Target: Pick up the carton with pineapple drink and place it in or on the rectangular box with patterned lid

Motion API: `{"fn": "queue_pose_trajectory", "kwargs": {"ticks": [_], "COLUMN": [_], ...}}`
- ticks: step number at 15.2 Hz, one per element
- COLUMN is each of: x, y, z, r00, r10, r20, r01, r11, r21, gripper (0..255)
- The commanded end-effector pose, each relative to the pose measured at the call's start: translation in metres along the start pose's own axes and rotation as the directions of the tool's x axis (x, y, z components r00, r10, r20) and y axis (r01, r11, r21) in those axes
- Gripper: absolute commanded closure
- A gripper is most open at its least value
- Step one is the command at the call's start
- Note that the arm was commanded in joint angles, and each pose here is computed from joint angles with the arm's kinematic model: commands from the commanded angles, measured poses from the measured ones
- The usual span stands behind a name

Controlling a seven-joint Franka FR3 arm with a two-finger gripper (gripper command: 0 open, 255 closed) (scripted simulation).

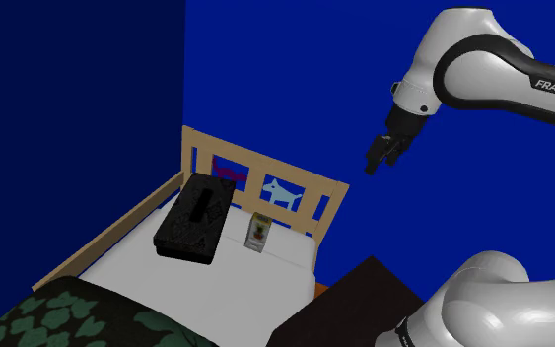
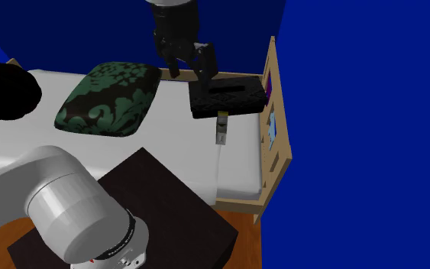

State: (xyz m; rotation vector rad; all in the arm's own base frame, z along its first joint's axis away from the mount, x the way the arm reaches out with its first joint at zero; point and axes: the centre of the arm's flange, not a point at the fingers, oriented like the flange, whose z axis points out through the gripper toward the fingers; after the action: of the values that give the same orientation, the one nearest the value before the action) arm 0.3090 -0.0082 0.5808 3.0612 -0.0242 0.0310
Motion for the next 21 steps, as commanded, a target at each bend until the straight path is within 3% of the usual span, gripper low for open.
{"fn": "queue_pose_trajectory", "kwargs": {"ticks": [1, 11, 21], "x": [0.0, 0.072, 0.14], "y": [0.0, -0.019, -0.049], "z": [0.0, 0.109, 0.219], "r00": [1.0, 0.993, 0.973], "r10": [0.0, -0.115, -0.229], "r20": [0.0, 0.007, 0.01], "r01": [0.0, 0.115, 0.228], "r11": [1.0, 0.993, 0.972], "r21": [0.0, 0.026, 0.053], "gripper": [0, 0, 0]}}
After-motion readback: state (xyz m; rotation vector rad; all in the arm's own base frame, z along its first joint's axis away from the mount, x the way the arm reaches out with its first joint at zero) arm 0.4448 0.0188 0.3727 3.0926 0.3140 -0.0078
